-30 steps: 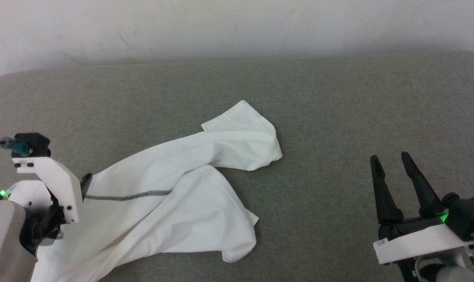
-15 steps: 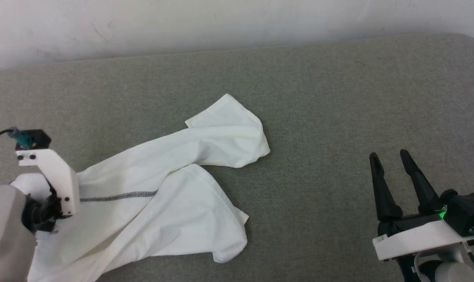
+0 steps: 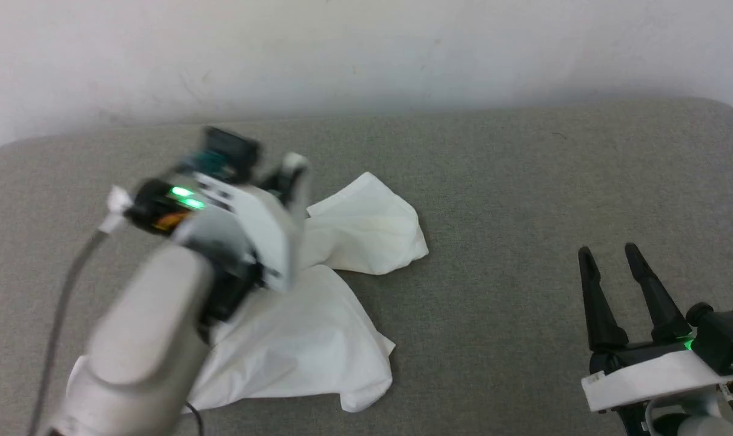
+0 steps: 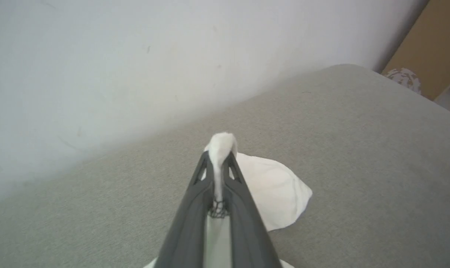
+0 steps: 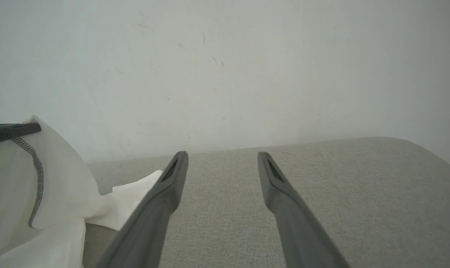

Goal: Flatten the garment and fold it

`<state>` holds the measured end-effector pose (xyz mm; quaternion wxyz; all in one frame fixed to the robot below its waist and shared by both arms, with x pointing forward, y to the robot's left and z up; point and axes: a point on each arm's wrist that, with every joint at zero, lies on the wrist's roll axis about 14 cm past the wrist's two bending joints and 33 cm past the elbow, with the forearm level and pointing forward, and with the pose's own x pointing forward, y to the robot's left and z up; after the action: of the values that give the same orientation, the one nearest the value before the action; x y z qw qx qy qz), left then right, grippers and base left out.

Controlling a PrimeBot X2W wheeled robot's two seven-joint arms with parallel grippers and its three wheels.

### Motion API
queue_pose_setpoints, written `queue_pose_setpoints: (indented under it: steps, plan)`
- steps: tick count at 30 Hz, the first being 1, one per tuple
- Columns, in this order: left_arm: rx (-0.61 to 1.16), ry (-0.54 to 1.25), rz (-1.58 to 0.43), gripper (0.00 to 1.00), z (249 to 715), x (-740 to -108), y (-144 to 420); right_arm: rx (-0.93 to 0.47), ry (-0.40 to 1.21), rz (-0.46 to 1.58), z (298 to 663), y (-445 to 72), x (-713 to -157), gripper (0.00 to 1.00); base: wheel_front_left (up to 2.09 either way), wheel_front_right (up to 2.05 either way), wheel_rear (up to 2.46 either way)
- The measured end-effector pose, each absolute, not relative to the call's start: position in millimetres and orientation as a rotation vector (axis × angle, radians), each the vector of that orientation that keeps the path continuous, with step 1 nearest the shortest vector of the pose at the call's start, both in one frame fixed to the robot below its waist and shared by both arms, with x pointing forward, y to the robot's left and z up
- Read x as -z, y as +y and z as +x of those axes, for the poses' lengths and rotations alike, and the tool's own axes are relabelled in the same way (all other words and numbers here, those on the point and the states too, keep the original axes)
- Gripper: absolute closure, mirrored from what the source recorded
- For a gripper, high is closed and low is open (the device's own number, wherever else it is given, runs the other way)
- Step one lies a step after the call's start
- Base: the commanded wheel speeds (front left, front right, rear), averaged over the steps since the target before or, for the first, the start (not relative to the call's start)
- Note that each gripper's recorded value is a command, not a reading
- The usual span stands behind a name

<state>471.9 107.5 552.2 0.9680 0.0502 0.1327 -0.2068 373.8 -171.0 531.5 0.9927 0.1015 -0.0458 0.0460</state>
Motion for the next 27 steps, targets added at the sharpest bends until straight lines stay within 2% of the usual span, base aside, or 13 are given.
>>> queue_pose_setpoints:
  steps: [4,9,15,16,17,23,27]
  plan:
    - [0.627,0.271,0.080,1.00,432,-538,33,-0.091,-0.095,0.209,371,-172,-533,0.00,0.00,0.00,0.00]
    - [0.856,0.395,0.015,1.00,369,-492,-45,-0.081,-0.096,0.207,370,-175,-533,0.00,0.00,0.00,0.00]
    - [1.013,0.552,-0.011,1.00,305,-443,-84,-0.063,-0.096,0.204,368,-181,-533,0.00,0.00,0.00,0.00]
    - [1.025,0.563,-0.024,0.65,297,-439,-87,-0.061,-0.096,0.203,368,-182,-533,0.00,0.00,0.00,0.00]
    - [1.036,0.560,-0.023,0.00,293,-436,-88,-0.060,-0.096,0.203,368,-182,-533,0.00,0.00,0.00,0.00]
    - [1.029,0.394,-0.055,0.00,300,-464,-86,-0.063,-0.092,0.203,368,-181,-533,0.00,0.00,0.00,0.00]
    - [0.968,0.298,-0.025,0.00,313,-487,-58,-0.072,-0.089,0.206,366,-179,-532,0.00,0.00,0.00,0.00]
